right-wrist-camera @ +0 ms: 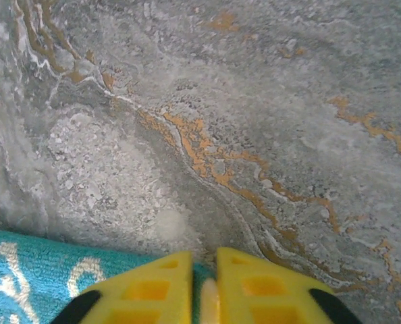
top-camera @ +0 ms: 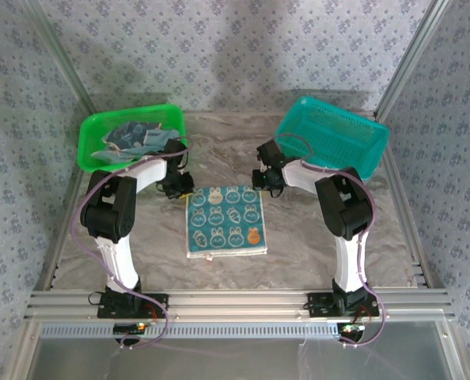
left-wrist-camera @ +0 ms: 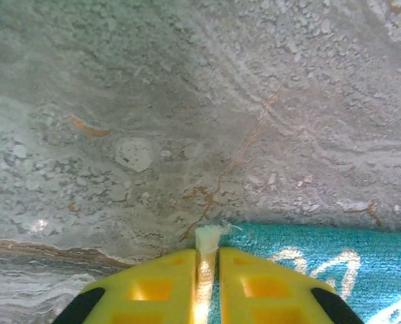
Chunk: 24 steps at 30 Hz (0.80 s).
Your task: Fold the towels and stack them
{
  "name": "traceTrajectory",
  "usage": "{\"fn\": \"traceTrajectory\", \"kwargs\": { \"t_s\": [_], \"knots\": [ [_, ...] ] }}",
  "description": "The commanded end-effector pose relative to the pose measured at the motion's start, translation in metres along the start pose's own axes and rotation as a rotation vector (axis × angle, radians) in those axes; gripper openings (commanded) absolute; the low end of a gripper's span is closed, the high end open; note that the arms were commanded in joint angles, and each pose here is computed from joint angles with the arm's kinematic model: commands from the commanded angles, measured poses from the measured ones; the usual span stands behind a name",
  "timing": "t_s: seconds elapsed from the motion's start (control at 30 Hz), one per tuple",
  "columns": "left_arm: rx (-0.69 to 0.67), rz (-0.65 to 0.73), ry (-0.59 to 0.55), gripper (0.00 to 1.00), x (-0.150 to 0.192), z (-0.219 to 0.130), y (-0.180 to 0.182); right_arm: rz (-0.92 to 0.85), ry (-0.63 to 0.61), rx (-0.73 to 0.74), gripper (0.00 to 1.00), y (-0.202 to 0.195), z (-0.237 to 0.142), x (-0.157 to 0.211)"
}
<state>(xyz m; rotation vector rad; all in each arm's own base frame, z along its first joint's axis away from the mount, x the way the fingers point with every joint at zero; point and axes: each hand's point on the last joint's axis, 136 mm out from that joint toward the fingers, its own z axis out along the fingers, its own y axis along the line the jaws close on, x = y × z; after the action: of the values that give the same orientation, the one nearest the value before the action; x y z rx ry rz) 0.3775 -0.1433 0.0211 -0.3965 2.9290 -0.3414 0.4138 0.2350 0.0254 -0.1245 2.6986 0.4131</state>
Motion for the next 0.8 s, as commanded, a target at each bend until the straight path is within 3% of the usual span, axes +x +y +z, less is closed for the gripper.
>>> {"fn": "traceTrajectory", "kwargs": {
  "t_s": [0.0,0.5,0.77],
  "knots": [
    [0.031,0.021,0.015,0.03,0.009,0.012,-0.008,0.009,0.058,-0.006,0.0,0.005,0.006,0.024],
    [0.115,0.069,-0.147,0.0,-0.028,-0.062,-0.043,-0.034,-0.145,-0.043,0.0,-0.001,-0.069,-0.05],
    [0.157,0.108,-0.203,0.0,-0.027,-0.076,-0.047,-0.066,-0.223,-0.046,0.0,0.0,-0.096,-0.052]
  ]
}}
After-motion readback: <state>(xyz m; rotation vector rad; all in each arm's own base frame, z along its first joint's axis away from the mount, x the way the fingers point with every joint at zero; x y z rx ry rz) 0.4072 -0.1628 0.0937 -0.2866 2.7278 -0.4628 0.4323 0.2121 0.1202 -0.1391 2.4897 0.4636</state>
